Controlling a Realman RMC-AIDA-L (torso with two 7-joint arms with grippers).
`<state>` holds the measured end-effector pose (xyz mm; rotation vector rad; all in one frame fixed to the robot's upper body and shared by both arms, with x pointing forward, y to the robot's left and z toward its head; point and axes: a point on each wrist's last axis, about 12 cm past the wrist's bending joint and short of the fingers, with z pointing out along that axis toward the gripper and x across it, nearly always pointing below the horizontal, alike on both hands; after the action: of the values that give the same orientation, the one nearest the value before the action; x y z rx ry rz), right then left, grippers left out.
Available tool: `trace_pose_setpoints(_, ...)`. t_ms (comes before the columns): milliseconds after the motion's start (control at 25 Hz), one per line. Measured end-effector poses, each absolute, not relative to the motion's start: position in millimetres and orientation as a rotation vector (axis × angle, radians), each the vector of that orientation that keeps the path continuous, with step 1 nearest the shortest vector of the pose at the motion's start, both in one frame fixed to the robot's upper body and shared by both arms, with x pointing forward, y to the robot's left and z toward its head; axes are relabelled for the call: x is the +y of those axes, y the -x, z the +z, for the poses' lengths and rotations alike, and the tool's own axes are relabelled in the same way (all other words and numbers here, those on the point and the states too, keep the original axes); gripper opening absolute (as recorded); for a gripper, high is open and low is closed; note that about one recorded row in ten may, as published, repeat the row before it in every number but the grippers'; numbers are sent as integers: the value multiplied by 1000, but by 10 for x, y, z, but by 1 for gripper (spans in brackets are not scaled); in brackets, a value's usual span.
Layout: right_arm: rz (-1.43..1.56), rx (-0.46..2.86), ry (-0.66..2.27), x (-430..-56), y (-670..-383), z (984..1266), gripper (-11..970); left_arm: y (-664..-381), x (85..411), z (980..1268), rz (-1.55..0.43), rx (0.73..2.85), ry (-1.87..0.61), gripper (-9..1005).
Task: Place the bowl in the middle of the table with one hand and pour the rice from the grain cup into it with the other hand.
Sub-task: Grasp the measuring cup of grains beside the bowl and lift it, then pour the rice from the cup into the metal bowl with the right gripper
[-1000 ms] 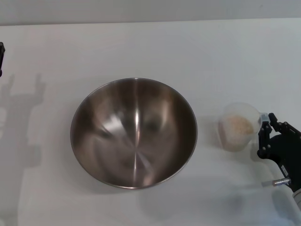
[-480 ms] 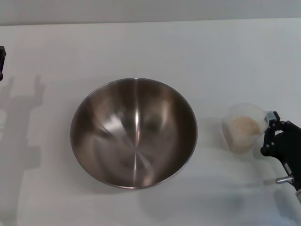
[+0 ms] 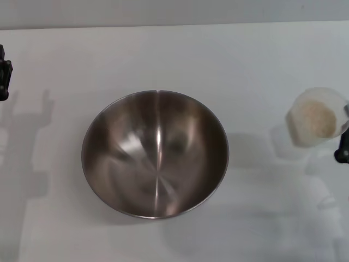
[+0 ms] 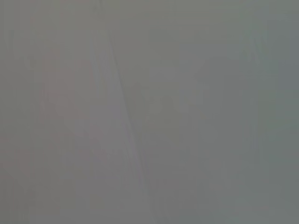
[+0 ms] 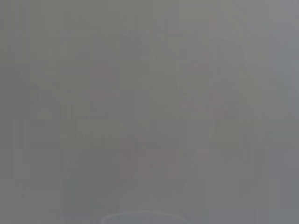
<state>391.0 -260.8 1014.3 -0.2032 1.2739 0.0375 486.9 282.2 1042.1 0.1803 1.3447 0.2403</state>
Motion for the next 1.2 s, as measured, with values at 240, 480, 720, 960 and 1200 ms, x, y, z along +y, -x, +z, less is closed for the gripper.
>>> trace_pose_setpoints(240, -56, 1144, 311, -2539, -4093, 10290, 17, -4833, 2871, 10344, 113, 1378, -87, 733)
trace_pose_setpoints(480, -123, 1058, 439, -2377, -4427, 10408, 21, -4797, 2933, 10319, 99, 1378, -59, 735)
trace_pose_setpoints(720, -174, 1005, 606, -2159, -4623, 10443, 25, -4778, 2941, 10312, 100, 1378, -60, 735)
trace_pose_setpoints(960, -197, 981, 747, -1954, -4763, 10438, 29, -4801, 2924, 10314, 95, 1379, -65, 734)
trace_pose_setpoints(1200, -256, 909, 882, -1767, -4883, 10472, 34, -4814, 2915, 10311, 92, 1382, -71, 735)
